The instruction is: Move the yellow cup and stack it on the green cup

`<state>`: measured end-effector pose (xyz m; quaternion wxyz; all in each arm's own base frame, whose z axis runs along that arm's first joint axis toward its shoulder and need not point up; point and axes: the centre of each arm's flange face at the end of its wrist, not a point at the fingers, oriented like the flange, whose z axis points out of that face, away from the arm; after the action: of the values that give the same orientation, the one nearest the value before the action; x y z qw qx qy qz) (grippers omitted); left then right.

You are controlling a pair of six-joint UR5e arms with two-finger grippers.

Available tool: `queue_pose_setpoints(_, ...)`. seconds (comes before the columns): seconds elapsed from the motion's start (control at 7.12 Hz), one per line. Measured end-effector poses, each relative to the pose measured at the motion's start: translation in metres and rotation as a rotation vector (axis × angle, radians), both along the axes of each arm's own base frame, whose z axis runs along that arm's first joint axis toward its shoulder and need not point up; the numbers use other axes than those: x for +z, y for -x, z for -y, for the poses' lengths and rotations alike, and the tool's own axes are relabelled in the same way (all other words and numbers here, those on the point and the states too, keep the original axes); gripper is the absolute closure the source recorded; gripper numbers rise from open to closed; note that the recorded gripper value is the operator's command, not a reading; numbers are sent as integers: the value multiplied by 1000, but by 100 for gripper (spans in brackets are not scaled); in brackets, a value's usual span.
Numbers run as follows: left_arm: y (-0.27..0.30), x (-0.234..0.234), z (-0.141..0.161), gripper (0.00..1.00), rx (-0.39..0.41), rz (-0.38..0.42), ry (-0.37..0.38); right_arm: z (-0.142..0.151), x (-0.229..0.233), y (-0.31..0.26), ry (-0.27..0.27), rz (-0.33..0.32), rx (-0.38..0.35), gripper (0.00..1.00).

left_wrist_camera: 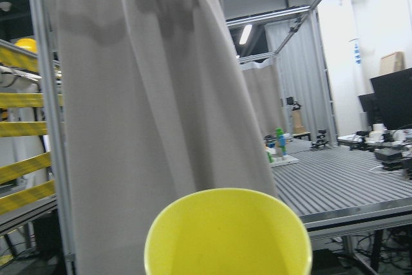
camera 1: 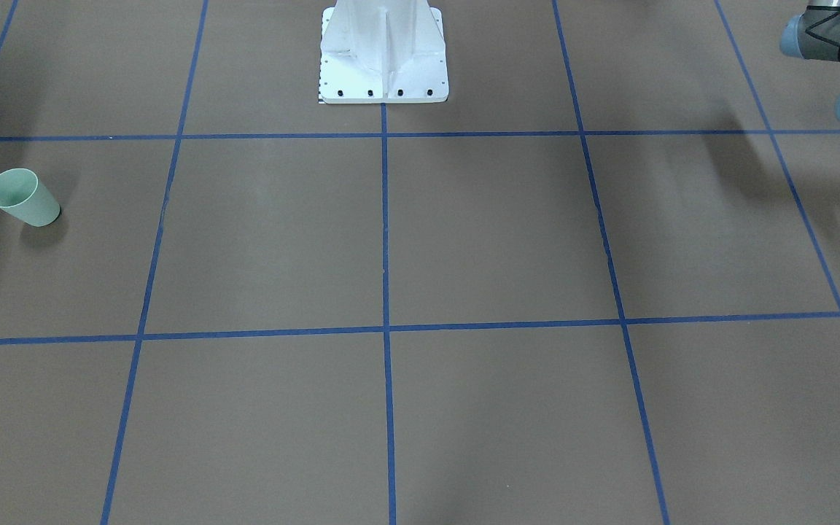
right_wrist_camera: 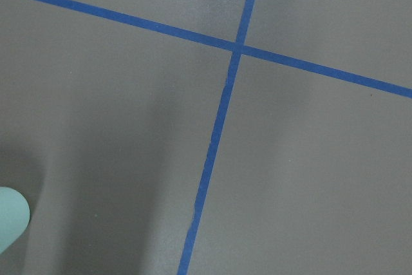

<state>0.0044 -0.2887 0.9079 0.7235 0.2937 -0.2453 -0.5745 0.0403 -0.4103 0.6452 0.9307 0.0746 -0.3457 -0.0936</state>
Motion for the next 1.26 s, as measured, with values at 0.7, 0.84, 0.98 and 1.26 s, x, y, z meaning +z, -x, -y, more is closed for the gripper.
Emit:
queue_pose_setpoints(0.7, 28, -17, 12, 77, 515, -175, -280, 4, -3, -1, -4, -1, 8, 0)
queue_pose_setpoints(0.84, 22, -38, 26, 78, 626, -217, -338, 4, -2, -1, -1, 0, 8, 0)
queue_pose_setpoints(0.98, 13, -61, 44, 80, 758, -248, -401, 3, -2, -1, 2, 2, 9, 0)
queue_pose_setpoints(1.26, 10, -100, 56, 79, 1065, -311, -555, 2, -3, 0, 0, 15, 6, 0)
